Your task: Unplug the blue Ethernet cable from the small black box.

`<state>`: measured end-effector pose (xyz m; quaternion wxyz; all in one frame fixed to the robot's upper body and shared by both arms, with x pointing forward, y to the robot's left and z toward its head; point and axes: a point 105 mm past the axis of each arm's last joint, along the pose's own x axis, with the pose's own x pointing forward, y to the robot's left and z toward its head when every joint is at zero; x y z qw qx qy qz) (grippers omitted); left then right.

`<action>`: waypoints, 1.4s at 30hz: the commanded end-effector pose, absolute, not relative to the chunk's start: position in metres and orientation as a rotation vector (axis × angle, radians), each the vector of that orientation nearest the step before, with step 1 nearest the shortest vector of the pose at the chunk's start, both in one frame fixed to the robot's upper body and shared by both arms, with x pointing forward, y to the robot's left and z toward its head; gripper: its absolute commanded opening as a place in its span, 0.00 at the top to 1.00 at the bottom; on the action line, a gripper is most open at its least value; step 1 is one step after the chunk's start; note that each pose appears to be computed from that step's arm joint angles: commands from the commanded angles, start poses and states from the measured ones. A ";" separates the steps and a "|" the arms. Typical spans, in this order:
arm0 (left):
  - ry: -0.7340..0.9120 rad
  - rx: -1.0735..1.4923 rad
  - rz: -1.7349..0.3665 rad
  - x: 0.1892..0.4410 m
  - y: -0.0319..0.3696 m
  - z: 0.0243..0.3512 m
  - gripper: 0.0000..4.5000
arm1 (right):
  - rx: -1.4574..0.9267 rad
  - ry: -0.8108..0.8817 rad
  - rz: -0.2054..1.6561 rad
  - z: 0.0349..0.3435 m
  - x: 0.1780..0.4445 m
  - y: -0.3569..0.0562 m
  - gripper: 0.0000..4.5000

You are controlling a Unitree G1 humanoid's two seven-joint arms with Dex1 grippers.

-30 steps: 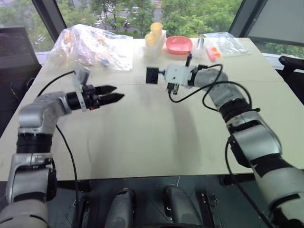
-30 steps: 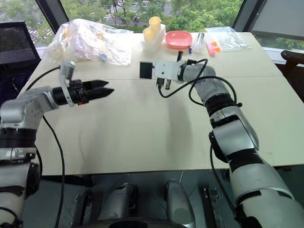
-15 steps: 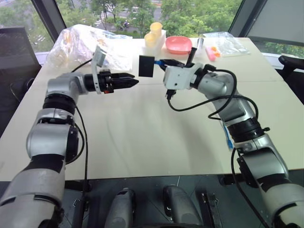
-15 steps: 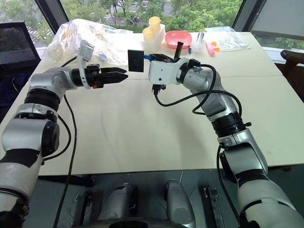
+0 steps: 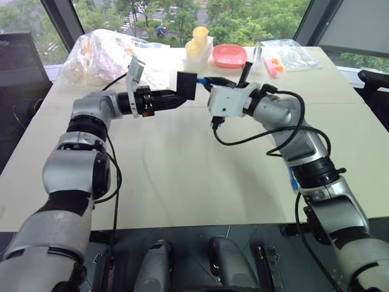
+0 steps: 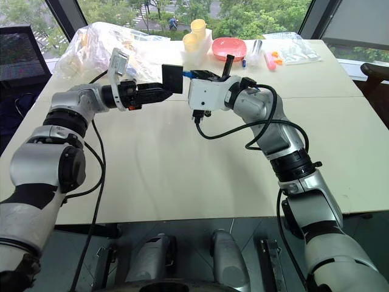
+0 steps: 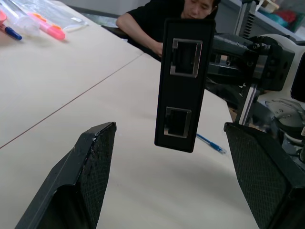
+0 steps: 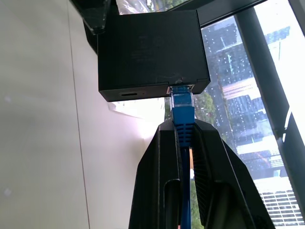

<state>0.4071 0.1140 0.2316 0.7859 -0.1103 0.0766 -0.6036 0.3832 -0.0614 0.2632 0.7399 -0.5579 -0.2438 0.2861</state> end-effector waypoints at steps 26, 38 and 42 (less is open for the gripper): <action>0.065 -0.251 -1.351 0.404 0.111 0.268 0.88 | -1.269 -0.631 0.683 0.270 0.359 -0.038 1.00; 0.074 -0.254 -1.368 0.399 0.124 0.256 0.88 | -0.757 -0.185 0.865 0.247 0.322 -0.094 0.01; 0.018 -0.327 -1.441 0.390 0.128 0.277 0.88 | 0.059 -0.004 1.074 0.244 0.284 -0.085 0.01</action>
